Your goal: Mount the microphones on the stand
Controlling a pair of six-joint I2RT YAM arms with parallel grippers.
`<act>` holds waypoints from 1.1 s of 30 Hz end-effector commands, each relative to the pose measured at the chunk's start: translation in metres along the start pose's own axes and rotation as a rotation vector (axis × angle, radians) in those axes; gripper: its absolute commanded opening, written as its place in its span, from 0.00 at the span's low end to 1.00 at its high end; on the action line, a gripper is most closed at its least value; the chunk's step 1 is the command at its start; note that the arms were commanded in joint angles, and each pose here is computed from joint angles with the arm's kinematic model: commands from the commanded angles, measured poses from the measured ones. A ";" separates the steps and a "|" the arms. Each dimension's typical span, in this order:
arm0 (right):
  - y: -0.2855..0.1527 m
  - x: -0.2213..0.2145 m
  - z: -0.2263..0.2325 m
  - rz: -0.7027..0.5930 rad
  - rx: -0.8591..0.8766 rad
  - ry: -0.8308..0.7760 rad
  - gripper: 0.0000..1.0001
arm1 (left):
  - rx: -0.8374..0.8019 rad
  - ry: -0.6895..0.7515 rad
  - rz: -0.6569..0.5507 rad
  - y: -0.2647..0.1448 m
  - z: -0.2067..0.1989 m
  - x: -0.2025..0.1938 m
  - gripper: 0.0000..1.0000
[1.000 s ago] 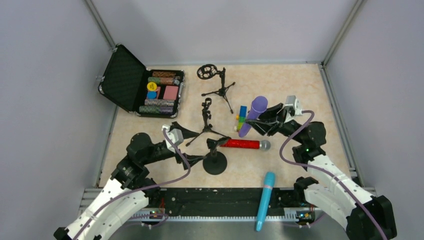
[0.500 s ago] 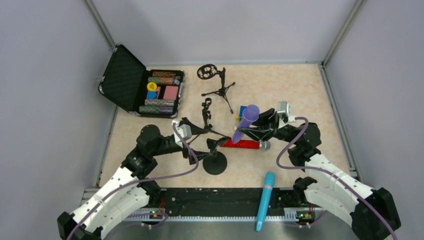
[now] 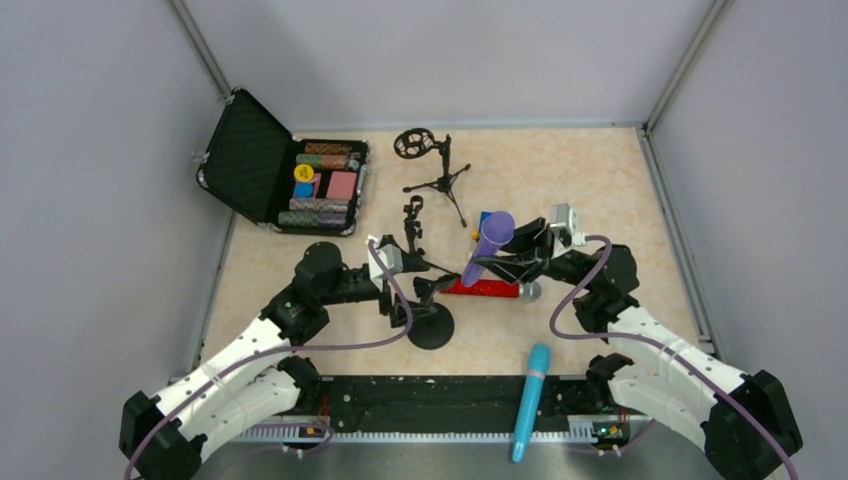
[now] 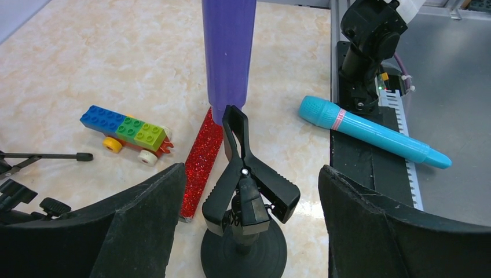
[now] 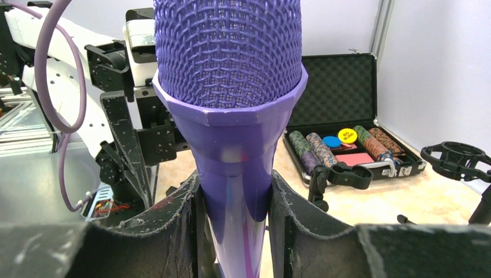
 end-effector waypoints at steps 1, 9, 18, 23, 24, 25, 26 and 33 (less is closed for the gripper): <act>0.005 0.008 0.002 -0.040 0.019 -0.055 0.00 | 0.026 0.073 -0.046 0.005 0.005 0.015 0.88; 0.010 0.004 0.000 -0.035 0.022 -0.051 0.00 | 0.104 0.095 0.011 0.004 0.011 0.000 0.82; 0.025 -0.004 0.000 -0.018 0.034 -0.060 0.00 | 0.039 0.090 0.096 0.005 0.008 -0.013 0.00; 0.032 -0.008 0.003 -0.038 0.029 -0.064 0.00 | 0.035 0.075 0.091 0.007 0.008 -0.014 0.00; 0.033 -0.010 0.004 -0.037 0.032 -0.065 0.00 | 0.036 0.077 0.089 0.007 0.008 -0.014 0.00; 0.035 -0.011 0.004 -0.034 0.032 -0.066 0.00 | 0.038 0.079 0.087 0.008 0.008 -0.014 0.00; 0.036 -0.013 0.004 -0.030 0.033 -0.064 0.00 | 0.037 0.078 0.087 0.008 0.008 -0.014 0.00; 0.041 -0.017 0.008 -0.034 0.035 -0.070 0.00 | 0.043 0.073 0.088 0.006 0.007 -0.014 0.00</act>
Point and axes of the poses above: each gripper's point midway between its finger pads, its own y axis out along the fingers, its own z axis along the line the jaws close on, x = y × z, the point moved 10 cm from there along -y, back along the fingers, and after that the axes turned 3 degrees about y, right-handed, at the moved point
